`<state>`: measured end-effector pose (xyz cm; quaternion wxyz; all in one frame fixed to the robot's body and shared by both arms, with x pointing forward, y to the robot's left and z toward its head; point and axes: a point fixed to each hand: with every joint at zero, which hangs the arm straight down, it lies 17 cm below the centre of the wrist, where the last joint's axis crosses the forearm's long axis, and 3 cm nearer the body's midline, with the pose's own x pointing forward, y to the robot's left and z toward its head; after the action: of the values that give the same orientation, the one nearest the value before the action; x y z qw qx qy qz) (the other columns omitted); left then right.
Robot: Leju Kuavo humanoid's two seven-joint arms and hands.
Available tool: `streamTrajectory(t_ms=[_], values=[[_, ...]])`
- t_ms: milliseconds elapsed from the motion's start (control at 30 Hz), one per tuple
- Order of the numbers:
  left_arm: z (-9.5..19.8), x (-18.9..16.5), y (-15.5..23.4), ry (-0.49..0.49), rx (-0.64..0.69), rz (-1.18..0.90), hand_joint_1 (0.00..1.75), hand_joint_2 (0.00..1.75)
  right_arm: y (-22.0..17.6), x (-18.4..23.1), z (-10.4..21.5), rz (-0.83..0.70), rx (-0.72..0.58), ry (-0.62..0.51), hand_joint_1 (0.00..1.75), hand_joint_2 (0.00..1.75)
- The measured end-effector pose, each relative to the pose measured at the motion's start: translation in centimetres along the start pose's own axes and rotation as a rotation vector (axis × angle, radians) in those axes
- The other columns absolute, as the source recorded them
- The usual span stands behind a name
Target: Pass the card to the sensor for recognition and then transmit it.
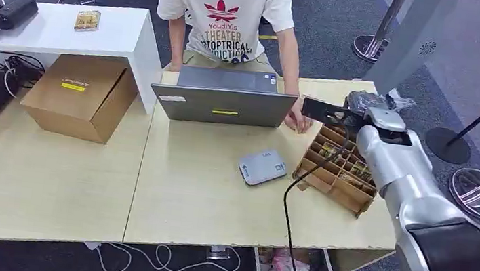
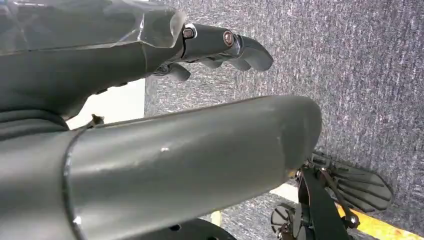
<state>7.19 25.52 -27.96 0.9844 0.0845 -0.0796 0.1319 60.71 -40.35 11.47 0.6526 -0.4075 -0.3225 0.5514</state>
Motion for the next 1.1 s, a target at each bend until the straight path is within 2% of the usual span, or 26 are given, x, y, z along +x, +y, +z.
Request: streamTrajectory(t_ms=[567,900,1100], values=[[0.0,0.2,0.0,-0.005,0.0,0.016,0.0,0.0,-5.1,3.2,0.5,0.014,-0.082,-0.064,1.47,1.75],[0.0,0.0,0.1,0.005,0.011,0.041,0.0,0.0,-8.5,9.4,1.5,0.04,-0.151,-0.172,1.47,1.75],[0.0,-0.1,-0.1,0.009,0.012,0.045,0.0,0.0,-10.4,12.7,2.4,0.06,-0.201,-0.239,1.54,1.75]])
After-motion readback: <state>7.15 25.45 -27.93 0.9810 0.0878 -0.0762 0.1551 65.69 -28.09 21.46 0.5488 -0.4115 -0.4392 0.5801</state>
